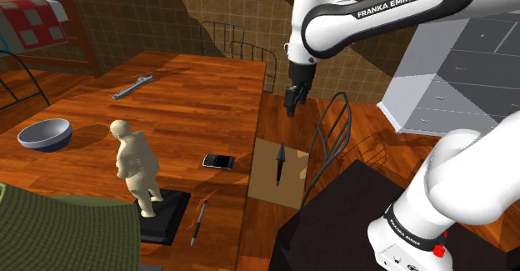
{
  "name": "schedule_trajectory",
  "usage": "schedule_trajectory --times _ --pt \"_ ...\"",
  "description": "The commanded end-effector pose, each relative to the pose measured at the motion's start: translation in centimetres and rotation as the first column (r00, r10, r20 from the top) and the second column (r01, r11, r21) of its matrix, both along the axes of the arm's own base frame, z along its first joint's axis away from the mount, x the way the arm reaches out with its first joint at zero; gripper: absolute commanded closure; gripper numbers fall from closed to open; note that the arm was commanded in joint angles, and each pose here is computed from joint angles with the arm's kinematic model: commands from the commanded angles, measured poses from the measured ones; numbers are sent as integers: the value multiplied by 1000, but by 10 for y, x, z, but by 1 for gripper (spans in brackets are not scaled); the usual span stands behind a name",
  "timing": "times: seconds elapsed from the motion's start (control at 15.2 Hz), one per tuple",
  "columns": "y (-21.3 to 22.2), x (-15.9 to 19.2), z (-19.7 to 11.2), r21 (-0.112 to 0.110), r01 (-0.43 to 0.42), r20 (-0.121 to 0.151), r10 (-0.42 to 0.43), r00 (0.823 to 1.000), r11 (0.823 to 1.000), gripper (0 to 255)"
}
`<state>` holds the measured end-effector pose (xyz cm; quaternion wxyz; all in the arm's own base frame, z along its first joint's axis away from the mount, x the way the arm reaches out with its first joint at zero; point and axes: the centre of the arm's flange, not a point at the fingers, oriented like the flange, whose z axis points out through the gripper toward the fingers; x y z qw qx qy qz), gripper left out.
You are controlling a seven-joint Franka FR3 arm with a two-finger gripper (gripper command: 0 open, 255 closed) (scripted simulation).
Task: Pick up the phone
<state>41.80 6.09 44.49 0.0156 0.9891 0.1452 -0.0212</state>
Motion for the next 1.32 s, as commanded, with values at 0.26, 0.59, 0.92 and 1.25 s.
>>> schedule_trajectory --times 0.26,0.59,0.92,1.25 --pt "45 43 -52 3 -159 22 159 987 987 0" --pt "85 73 -92 2 -288 38 288 957 958 0" --pt "129 98 -131 -1 -411 55 411 910 912 0" --pt "176 117 -170 -6 -527 71 526 847 850 0"
